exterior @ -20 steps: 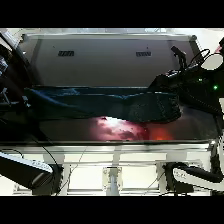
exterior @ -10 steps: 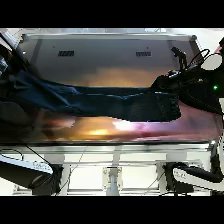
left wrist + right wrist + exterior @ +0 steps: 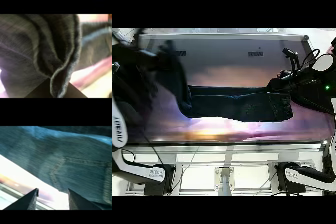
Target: Fold the clothes and pants, and hang the long-sleeved shirts on hangers.
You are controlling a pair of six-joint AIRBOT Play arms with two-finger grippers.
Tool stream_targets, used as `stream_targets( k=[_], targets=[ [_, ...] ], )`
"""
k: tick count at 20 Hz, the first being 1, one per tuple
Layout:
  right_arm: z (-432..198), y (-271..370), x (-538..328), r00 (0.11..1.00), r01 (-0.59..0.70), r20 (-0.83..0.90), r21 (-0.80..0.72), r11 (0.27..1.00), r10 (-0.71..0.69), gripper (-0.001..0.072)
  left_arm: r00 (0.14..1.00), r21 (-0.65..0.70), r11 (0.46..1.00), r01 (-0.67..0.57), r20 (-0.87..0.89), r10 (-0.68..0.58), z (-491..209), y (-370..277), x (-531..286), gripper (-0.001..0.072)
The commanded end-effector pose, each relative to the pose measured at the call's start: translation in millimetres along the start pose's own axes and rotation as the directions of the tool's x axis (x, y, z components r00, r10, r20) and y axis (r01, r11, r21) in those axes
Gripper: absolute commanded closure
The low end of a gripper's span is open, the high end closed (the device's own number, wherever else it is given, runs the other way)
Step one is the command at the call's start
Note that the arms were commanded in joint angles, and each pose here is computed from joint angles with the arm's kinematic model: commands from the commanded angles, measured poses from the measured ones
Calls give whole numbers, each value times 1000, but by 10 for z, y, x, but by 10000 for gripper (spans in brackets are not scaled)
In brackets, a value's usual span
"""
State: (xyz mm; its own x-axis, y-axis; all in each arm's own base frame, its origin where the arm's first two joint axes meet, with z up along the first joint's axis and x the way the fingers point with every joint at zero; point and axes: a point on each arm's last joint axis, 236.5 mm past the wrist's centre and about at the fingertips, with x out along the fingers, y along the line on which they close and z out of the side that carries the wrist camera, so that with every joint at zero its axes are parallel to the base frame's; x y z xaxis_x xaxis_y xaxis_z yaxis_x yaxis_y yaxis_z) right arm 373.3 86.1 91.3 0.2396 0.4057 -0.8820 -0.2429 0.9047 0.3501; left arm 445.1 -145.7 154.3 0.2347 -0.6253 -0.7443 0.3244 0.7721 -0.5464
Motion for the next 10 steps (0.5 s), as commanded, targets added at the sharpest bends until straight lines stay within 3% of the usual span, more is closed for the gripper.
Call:
stream_targets(
  k=[1,4,7,8,10],
  targets=[
    [-90,-288,-27,992,118,-37,-29,993,-119,310,987,103,995,1,-160,16,-261,-767,858,682],
    [-149,-384,-70,991,126,-55,-3,992,-126,310,973,96,995,33,-230,-10,-445,-1043,1522,681],
    [-289,-437,-113,987,119,-107,12,993,-117,309,961,2,1000,10,-276,-10,-563,-958,2048,677],
    [-304,-456,-125,987,119,-111,13,993,-117,309,950,-33,999,11,-311,-21,-650,-919,2186,644],
    [-313,-510,-152,987,123,-109,26,992,-120,309,925,-100,992,71,-366,-103,-785,-991,2349,385]
  ],
)
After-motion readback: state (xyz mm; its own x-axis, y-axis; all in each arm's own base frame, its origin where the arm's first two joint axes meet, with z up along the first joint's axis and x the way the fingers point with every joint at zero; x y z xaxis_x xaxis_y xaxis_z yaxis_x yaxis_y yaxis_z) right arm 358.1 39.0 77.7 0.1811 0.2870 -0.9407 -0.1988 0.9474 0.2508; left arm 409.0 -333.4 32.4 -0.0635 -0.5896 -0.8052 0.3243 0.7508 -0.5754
